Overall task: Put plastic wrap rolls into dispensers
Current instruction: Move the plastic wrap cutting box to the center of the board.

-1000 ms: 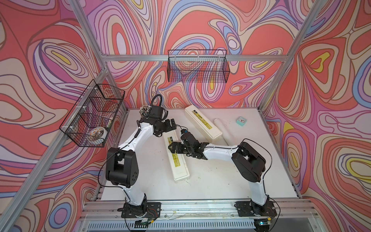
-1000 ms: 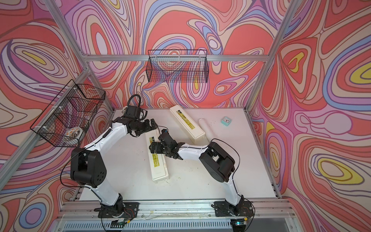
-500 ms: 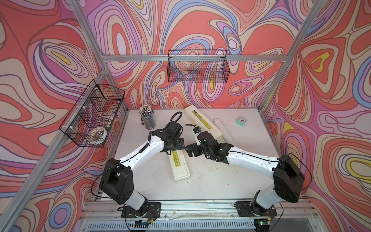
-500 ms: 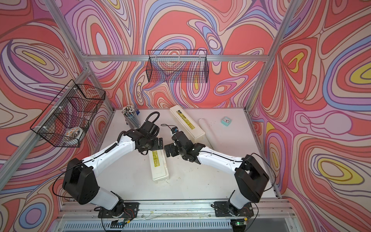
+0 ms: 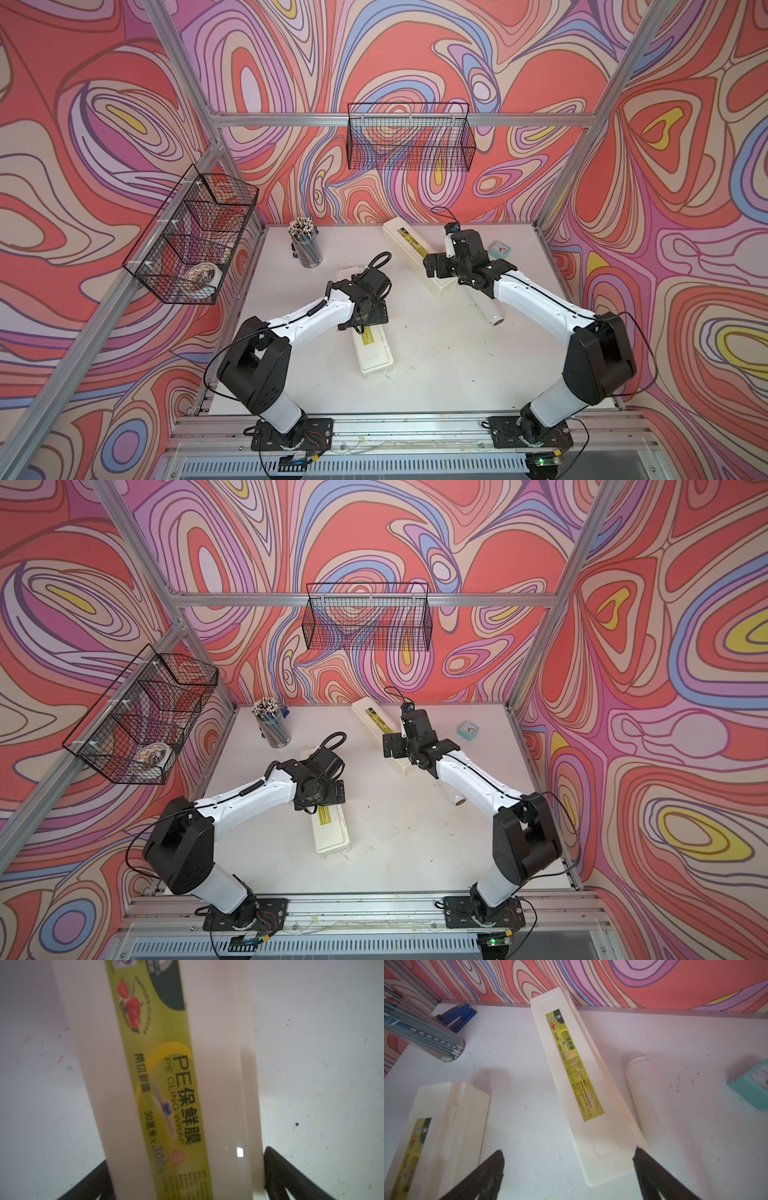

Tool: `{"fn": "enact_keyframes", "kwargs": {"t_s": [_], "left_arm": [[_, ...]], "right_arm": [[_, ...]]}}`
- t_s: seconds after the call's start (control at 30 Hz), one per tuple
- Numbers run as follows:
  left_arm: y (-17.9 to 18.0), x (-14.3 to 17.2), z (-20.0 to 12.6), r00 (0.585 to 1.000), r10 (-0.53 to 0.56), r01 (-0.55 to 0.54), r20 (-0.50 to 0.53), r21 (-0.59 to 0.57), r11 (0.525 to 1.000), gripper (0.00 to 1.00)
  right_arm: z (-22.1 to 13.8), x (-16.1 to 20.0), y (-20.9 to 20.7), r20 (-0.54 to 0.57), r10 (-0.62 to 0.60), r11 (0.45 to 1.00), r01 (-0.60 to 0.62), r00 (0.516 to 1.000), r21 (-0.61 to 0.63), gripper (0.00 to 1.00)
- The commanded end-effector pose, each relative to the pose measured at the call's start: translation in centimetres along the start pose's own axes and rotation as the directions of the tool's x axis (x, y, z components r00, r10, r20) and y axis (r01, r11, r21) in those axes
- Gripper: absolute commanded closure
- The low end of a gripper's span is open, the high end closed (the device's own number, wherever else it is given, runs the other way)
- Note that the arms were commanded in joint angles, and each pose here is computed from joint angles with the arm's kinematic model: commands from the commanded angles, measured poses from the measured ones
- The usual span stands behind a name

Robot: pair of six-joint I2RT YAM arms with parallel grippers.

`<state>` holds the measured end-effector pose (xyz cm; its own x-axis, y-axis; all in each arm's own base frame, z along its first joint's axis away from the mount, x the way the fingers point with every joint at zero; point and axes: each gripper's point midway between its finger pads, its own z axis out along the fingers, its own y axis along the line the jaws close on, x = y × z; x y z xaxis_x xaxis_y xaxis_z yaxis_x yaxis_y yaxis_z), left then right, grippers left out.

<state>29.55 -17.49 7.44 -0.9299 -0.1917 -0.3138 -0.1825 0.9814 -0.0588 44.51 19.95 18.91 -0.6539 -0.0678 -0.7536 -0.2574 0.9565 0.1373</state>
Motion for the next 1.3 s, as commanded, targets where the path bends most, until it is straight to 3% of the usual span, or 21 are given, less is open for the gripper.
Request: {"fn": "enact_keyframes", "kwargs": {"t_s": [0.0, 0.13, 0.4, 0.57, 0.73, 0.8, 0.97, 1.13, 1.27], "left_arm": [[0.0, 0.5, 1.7, 0.999, 0.020, -0.021, -0.040, -0.038, 0.999, 0.00], [0.6, 0.1, 2.5, 0.997, 0.041, -0.045, -0.064, -0.067, 0.997, 0.01], [3.3, -2.6, 3.9, 0.996, 0.025, -0.026, -0.087, -0.016, 1.000, 0.17], [4.6, -6.3, 4.4, 0.992, 0.082, -0.084, -0.094, -0.013, 0.996, 0.18], [6.3, -11.0, 5.0, 0.991, 0.120, -0.121, -0.065, -0.010, 0.993, 0.18], [6.5, -12.4, 5.2, 0.982, 0.174, -0.176, -0.068, -0.025, 0.984, 0.17], [6.5, -14.1, 4.5, 0.972, 0.231, -0.233, -0.047, -0.047, 0.971, 0.00], [6.4, -15.5, 2.1, 0.977, 0.211, -0.209, 0.038, -0.053, 0.976, 0.00], [6.2, -15.5, 1.8, 0.976, 0.211, -0.210, 0.043, -0.034, 0.977, 0.00]], "right_arm": [[3.8, 1.7, -0.2, -0.119, -0.042, 0.999, 0.038, 0.992, -0.034, 0.02], [7.6, 1.5, 0.2, -0.160, -0.097, 0.994, 0.088, 0.982, -0.061, 0.02], [12.9, 2.2, 0.7, -0.231, -0.109, 0.992, 0.091, 0.967, -0.087, 0.02], [14.0, 3.1, 0.6, -0.266, -0.063, 0.996, 0.045, 0.962, -0.072, 0.02], [13.1, 2.3, -0.4, -0.226, -0.038, 0.999, 0.037, 0.973, -0.007, 0.02], [13.0, 2.2, -0.9, -0.226, -0.041, 0.999, 0.048, 0.973, 0.023, 0.02], [14.0, 2.9, -1.3, -0.261, -0.055, 0.997, 0.068, 0.964, 0.043, 0.02], [15.0, 3.9, -0.9, -0.287, -0.054, 0.998, 0.062, 0.956, 0.018, 0.02], [15.1, 4.5, -0.6, -0.299, -0.055, 0.998, 0.059, 0.953, 0.004, 0.02]]}}
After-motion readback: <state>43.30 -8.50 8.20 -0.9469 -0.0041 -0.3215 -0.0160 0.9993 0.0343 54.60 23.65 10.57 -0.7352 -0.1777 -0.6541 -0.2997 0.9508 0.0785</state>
